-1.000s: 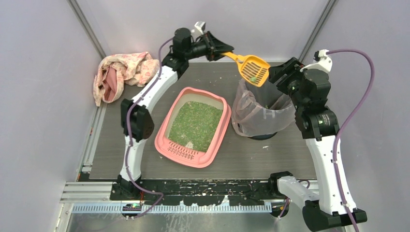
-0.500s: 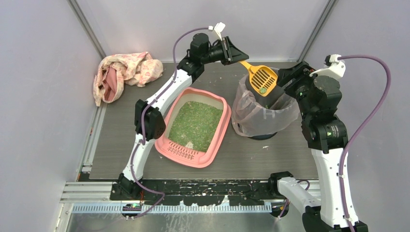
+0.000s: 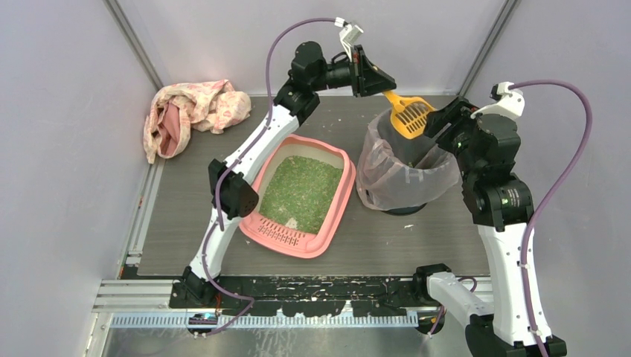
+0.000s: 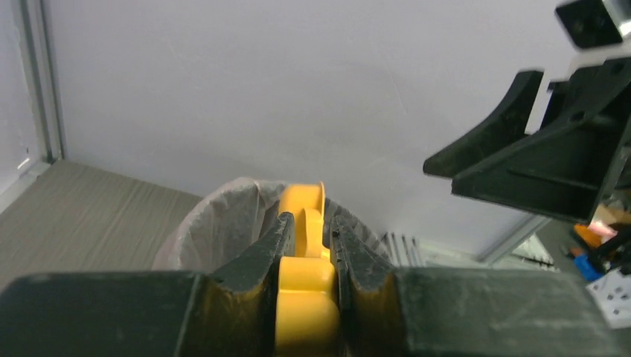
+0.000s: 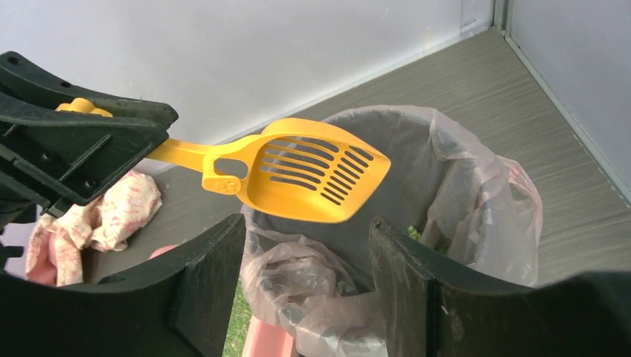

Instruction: Clean the litter box

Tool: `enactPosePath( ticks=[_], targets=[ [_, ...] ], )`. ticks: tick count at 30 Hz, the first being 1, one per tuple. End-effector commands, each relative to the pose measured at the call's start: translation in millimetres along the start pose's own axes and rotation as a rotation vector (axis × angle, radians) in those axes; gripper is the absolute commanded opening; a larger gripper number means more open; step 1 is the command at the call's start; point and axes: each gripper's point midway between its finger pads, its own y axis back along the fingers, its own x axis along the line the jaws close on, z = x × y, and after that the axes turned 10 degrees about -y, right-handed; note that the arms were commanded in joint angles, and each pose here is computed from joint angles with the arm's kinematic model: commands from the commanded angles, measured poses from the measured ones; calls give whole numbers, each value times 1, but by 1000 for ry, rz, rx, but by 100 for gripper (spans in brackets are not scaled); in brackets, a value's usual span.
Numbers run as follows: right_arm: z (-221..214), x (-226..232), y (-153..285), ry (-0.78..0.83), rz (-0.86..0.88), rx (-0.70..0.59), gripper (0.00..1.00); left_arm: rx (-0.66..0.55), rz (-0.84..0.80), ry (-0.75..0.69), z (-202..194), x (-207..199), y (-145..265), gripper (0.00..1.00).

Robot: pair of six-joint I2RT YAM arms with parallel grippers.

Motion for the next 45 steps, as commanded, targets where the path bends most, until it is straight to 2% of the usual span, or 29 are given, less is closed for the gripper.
enactPosePath(
  ticks=[1, 4, 8, 13, 15, 18, 21, 25, 28, 31, 34, 39, 45],
  targets=[
    [13, 4, 6, 43, 1, -21, 67, 39, -50, -215, 15, -27, 10, 0],
    [12, 7, 8, 38, 16, -8, 67, 1, -53, -167, 25, -29, 14, 0],
    [13, 29, 7, 35, 103, 27, 67, -163, -69, -128, 83, -41, 36, 0],
    [2, 50, 0, 18, 200, 91, 68, -354, -17, -154, 164, -40, 97, 0],
    [-8, 57, -2, 24, 238, 139, 69, -392, 35, -108, 180, -27, 124, 0],
    [-20, 65, -8, 43, 273, 200, 71, -318, 172, -31, 161, 3, 159, 0],
    [-29, 74, -13, 72, 295, 244, 72, -145, 330, -3, 119, 19, 191, 0],
    [-36, 82, -20, 95, 300, 271, 73, 108, 509, 59, 47, 17, 230, 0],
    [-38, 85, -32, 95, 287, 275, 73, 199, 576, 124, 8, 7, 251, 0],
    [-37, 86, -51, 60, 249, 255, 73, 232, 623, 186, -17, -5, 266, 0],
    [-40, 85, -73, -44, 206, 237, 73, 229, 662, 235, -33, -15, 276, 0],
    [-61, 81, -116, -233, 144, 281, 73, 220, 735, 287, -55, -26, 293, 0],
    [-71, 50, -158, -246, -8, 234, 70, 181, 837, 348, -97, -20, 314, 0]
  ],
)
